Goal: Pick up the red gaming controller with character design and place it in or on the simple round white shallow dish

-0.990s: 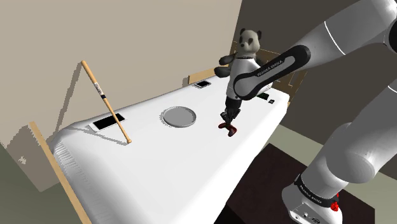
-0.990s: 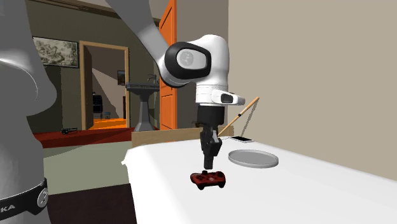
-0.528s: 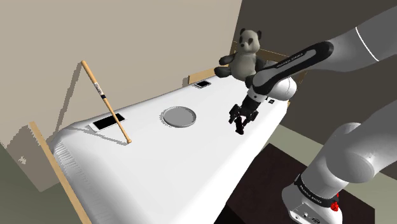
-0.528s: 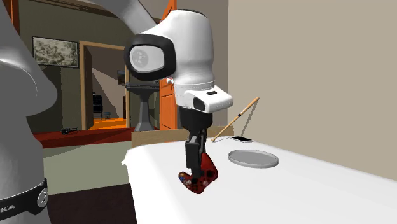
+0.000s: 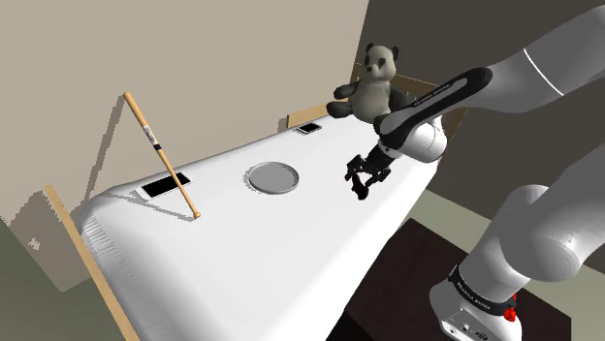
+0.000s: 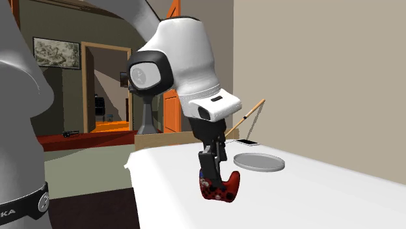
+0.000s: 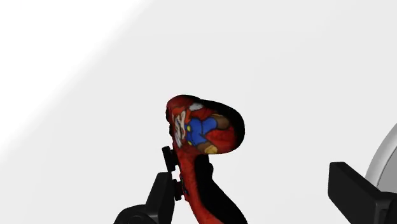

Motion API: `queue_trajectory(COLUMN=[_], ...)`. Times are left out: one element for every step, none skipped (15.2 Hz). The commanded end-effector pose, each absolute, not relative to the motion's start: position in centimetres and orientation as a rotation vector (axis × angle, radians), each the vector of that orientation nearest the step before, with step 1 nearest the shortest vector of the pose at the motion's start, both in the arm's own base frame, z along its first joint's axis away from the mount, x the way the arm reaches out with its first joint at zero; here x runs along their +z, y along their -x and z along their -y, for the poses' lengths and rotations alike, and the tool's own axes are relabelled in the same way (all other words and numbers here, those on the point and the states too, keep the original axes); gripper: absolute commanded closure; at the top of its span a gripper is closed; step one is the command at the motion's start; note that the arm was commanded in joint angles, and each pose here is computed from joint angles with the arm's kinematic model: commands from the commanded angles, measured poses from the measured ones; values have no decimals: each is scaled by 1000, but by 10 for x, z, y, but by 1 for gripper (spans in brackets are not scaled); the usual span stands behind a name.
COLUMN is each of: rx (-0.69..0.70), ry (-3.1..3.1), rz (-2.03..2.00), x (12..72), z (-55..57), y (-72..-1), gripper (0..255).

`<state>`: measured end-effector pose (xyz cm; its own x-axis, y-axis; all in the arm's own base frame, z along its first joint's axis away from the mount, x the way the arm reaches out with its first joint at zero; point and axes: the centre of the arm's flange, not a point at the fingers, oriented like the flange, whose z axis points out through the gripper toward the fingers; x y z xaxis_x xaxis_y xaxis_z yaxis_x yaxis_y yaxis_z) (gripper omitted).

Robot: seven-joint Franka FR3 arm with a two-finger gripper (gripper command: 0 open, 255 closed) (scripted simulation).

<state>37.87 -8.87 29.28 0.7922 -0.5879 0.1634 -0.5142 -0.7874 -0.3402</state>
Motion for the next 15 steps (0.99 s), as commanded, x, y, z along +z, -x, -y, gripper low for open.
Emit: queue_trajectory(rx=[-139,-139,-139,-139,-139,-139,-139,-139,-140,-140,-140,-140,-140,-140,-140], ry=[2690,2690,2690,2690,2690,2690,2690,2690,2690,2690,2690,2690,2690,2690,2690], rz=[-791,-790,-790,-790,-790,-790,-790,-790,-790,-790,-790,-790,-790,-790,-790], x=[262,262,262,262,262,262,262,263,262,262,263,263,263,263,263], z=[70,70,70,70,70,70,70,71,72,73,73,73,73,73,73], y=[-367,-367,-367,-367,-367,-367,-367,-368,-370,-369,-369,-369,-369,-369,-369], gripper=[0,0,0,0,0,0,0,255,255,255,255,255,255,255,255])
